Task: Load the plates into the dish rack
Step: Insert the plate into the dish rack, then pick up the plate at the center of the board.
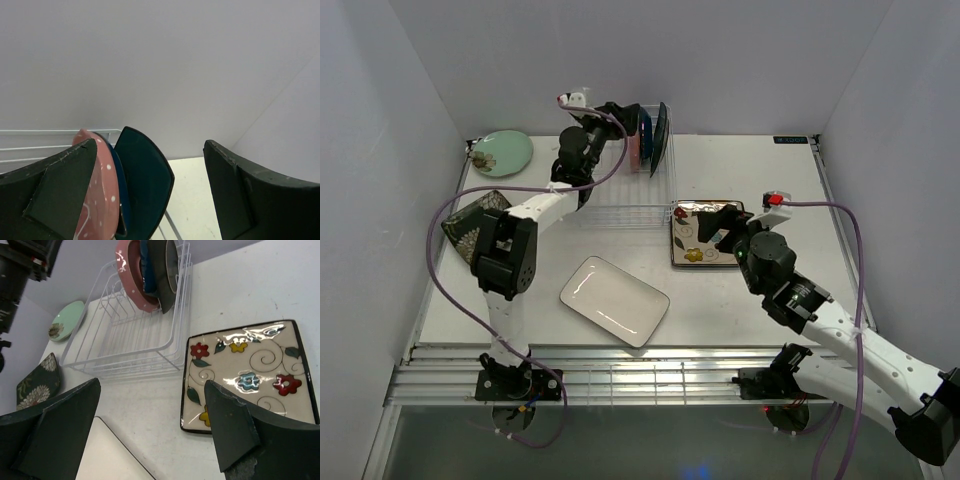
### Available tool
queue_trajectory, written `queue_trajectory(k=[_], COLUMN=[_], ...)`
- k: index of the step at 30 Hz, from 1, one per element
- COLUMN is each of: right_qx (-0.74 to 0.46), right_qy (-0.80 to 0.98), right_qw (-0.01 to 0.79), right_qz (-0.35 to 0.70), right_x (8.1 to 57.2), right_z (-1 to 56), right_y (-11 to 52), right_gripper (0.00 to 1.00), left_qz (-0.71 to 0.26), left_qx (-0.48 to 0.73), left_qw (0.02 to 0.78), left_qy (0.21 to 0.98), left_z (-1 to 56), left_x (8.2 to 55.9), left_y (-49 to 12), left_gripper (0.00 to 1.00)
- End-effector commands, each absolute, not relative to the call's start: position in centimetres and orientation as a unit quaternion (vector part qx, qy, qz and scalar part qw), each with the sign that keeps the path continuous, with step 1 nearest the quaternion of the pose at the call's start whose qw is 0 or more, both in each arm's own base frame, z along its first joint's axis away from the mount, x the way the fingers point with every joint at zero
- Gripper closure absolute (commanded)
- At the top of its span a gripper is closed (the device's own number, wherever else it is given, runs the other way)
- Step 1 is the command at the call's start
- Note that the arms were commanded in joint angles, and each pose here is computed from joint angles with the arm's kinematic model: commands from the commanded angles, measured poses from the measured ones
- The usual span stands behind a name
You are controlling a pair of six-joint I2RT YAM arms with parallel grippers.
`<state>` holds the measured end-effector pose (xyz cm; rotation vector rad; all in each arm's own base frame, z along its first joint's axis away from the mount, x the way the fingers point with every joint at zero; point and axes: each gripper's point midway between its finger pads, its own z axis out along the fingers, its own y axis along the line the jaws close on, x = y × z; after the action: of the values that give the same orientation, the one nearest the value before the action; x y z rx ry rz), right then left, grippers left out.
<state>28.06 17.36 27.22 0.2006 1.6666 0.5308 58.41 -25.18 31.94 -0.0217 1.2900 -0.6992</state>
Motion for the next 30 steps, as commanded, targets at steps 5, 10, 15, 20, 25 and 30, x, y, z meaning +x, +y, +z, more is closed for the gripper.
queue_trajectory(k=[5,10,15,20,25,30], right_qx=[0.187,0.288,0.366,0.4,0.417,0.426], right_qy=[0.743,0.746,0.721,0.698,0.685,0.682], right_qw=[0.56,0.504,0.469,0.462,0.459,0.46], right_qz=[0.315,0.327,0.355,0.374,0.383,0.376], right_x=[27.1,26.2,25.0,24.2,23.9,24.1], right_z=[22.6,17.4,14.5,13.0,11.3,10.2], right_y=[18.6,17.2,15.8,14.7,14.1,13.8], right_gripper=[0.1,0.1,0.1,0.1,0.08,0.08], left_qz=[-0.268,-0.253,-0.272,-0.288,-0.244,-0.226], left_qx=[0.004,0.009,-0.006,-0.018,0.053,0.082], left_qw=[0.777,0.793,0.783,0.76,0.768,0.767], left_qy=[0.57,0.554,0.559,0.583,0.589,0.595], left_z=[36.8,39.1,38.9,37.9,36.5,34.9], left_x=[51.0,46.1,42.1,39.9,38.9,38.1], left_y=[-20.9,-18.5,-17.1,-16.6,-16.8,-16.7], left_gripper=[0.02,0.02,0.02,0.02,0.02,0.02])
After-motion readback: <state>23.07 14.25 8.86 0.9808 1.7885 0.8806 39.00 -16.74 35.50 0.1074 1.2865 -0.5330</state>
